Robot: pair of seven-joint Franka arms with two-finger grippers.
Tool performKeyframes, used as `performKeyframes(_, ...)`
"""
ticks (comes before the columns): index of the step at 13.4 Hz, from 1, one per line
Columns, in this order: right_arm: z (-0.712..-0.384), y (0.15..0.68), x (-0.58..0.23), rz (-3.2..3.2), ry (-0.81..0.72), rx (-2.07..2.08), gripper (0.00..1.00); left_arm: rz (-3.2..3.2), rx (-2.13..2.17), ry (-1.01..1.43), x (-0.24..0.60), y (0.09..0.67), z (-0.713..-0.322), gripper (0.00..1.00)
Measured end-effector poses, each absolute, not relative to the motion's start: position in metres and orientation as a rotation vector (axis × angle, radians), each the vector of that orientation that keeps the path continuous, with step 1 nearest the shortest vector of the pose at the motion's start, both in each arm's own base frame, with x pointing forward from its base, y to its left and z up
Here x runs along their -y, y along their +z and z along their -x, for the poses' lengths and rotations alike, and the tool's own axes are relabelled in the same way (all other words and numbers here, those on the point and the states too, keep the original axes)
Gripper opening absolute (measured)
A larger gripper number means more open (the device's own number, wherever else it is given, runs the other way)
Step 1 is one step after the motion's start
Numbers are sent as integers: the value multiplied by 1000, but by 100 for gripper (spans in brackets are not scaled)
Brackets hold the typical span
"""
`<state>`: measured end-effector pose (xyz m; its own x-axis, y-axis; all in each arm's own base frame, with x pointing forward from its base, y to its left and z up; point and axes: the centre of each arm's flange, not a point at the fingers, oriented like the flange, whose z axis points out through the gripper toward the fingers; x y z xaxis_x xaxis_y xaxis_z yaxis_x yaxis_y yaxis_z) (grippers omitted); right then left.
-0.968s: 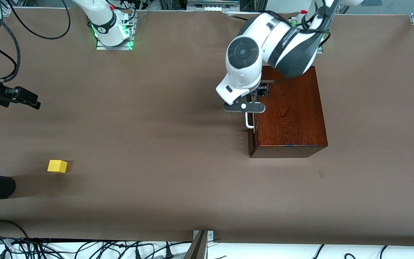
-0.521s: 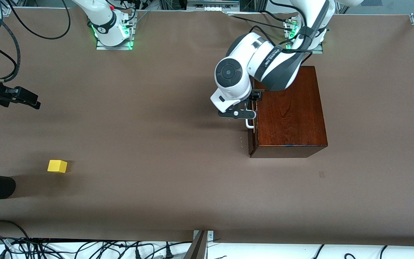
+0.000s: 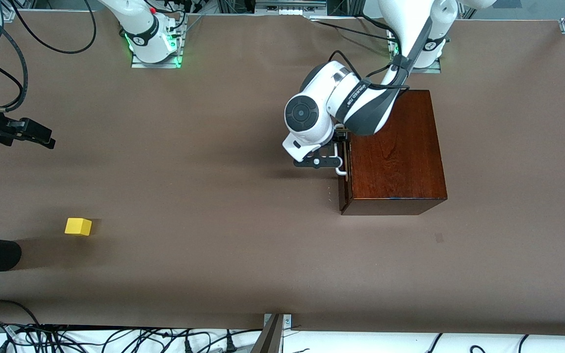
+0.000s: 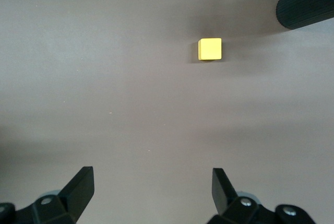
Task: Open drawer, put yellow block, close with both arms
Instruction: 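Close the left gripper on the white drawer handle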
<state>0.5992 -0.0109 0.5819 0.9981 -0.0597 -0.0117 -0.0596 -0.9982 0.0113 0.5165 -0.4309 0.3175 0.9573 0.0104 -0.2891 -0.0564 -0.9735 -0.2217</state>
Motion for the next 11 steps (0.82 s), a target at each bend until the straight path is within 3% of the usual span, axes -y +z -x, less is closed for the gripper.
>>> performKeyframes(11, -599, 582, 11, -3129, -19, 94, 100, 2886, -12, 412, 432, 289, -523, 100)
